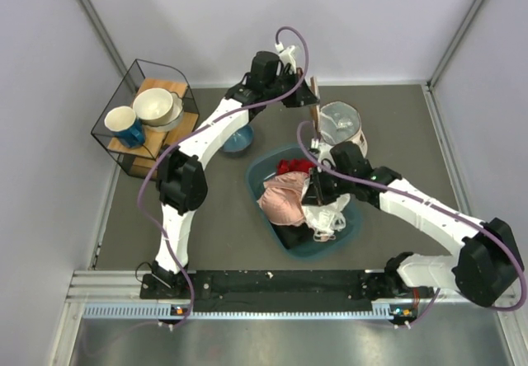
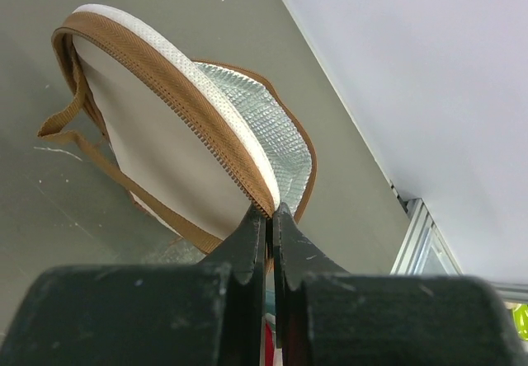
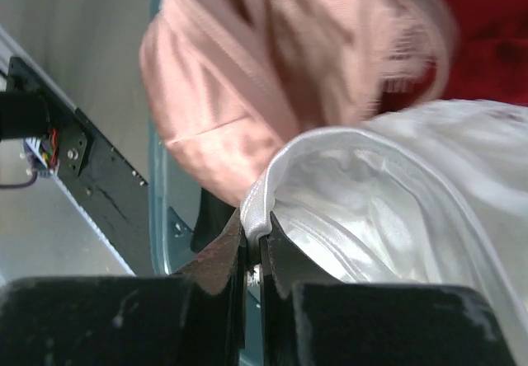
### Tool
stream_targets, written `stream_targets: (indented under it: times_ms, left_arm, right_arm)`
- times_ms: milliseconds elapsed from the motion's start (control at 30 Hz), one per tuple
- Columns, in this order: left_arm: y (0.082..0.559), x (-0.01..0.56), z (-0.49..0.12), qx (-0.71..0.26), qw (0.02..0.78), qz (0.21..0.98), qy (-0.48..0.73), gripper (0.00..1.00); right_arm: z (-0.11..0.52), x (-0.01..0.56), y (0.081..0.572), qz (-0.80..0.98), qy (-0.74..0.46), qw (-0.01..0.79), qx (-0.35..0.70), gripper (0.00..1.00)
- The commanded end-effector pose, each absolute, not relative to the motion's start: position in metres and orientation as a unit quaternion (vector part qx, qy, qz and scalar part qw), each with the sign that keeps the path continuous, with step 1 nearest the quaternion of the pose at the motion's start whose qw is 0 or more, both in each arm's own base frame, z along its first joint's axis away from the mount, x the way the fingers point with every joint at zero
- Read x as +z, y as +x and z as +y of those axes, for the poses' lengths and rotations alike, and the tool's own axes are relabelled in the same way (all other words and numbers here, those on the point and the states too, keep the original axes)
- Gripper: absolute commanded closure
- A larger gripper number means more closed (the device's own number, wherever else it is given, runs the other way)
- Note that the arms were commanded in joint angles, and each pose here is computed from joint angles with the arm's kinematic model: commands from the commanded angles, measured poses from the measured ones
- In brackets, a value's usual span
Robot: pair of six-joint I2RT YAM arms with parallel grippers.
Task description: Unzip the laundry bag and remove the bra
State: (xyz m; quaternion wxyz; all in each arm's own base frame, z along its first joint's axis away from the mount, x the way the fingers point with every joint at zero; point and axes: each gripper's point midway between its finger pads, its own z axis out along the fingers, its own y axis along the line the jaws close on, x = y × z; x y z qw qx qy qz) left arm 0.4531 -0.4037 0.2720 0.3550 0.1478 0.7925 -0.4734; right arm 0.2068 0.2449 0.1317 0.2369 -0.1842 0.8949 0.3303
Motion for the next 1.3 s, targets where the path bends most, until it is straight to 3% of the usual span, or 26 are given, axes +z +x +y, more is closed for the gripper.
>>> stream_targets:
  times_ms: [0, 133, 300, 333, 367, 533, 633, 767, 933, 1267]
  left_arm:
    - [0.455, 0.315, -0.395, -0.493, 0.396, 0.759, 0.154, 1.00]
    - [0.460, 0.315, -0.395, -0.503, 0.394, 0.755, 0.147, 1.00]
    - [0.466, 0.319, -0.394, -0.500, 0.402, 0.754, 0.142, 1.00]
    - [0.467, 0.319, -0.394, -0.499, 0.402, 0.755, 0.140, 1.00]
    - [0.469, 0.318, -0.392, -0.496, 0.405, 0.756, 0.138, 1.00]
    - [0.479, 0.318, -0.383, -0.490, 0.414, 0.757, 0.122, 1.00]
    - [0.478, 0.320, -0.382, -0.490, 0.415, 0.757, 0.123, 1.00]
    - [0.478, 0.317, -0.382, -0.491, 0.411, 0.758, 0.122, 1.00]
    - [0.478, 0.311, -0.381, -0.490, 0.410, 0.761, 0.116, 1.00]
    - [0.476, 0.310, -0.384, -0.489, 0.408, 0.762, 0.118, 1.00]
  right_arm:
    - [0.275, 0.148, 0.186, 0.859, -0.259, 0.248, 0.366, 1.00]
    - [0.293, 0.147, 0.164, 0.848, -0.294, 0.229, 0.376, 1.00]
    - [0.289, 0.141, 0.170, 0.861, -0.286, 0.237, 0.349, 1.00]
    - [0.286, 0.141, 0.174, 0.866, -0.277, 0.242, 0.338, 0.80]
    - [0.285, 0.148, 0.179, 0.868, -0.269, 0.254, 0.331, 0.69]
    - [0.285, 0.180, 0.184, 0.862, -0.271, 0.274, 0.329, 0.39]
    - [0.280, 0.211, 0.186, 0.849, -0.271, 0.309, 0.332, 0.30]
    - [0.264, 0.246, 0.197, 0.839, -0.263, 0.366, 0.304, 0.28]
    - [0.200, 0.260, 0.242, 0.862, -0.131, 0.453, 0.188, 0.21]
    - [0.193, 0.244, 0.252, 0.880, -0.089, 0.430, 0.180, 0.15]
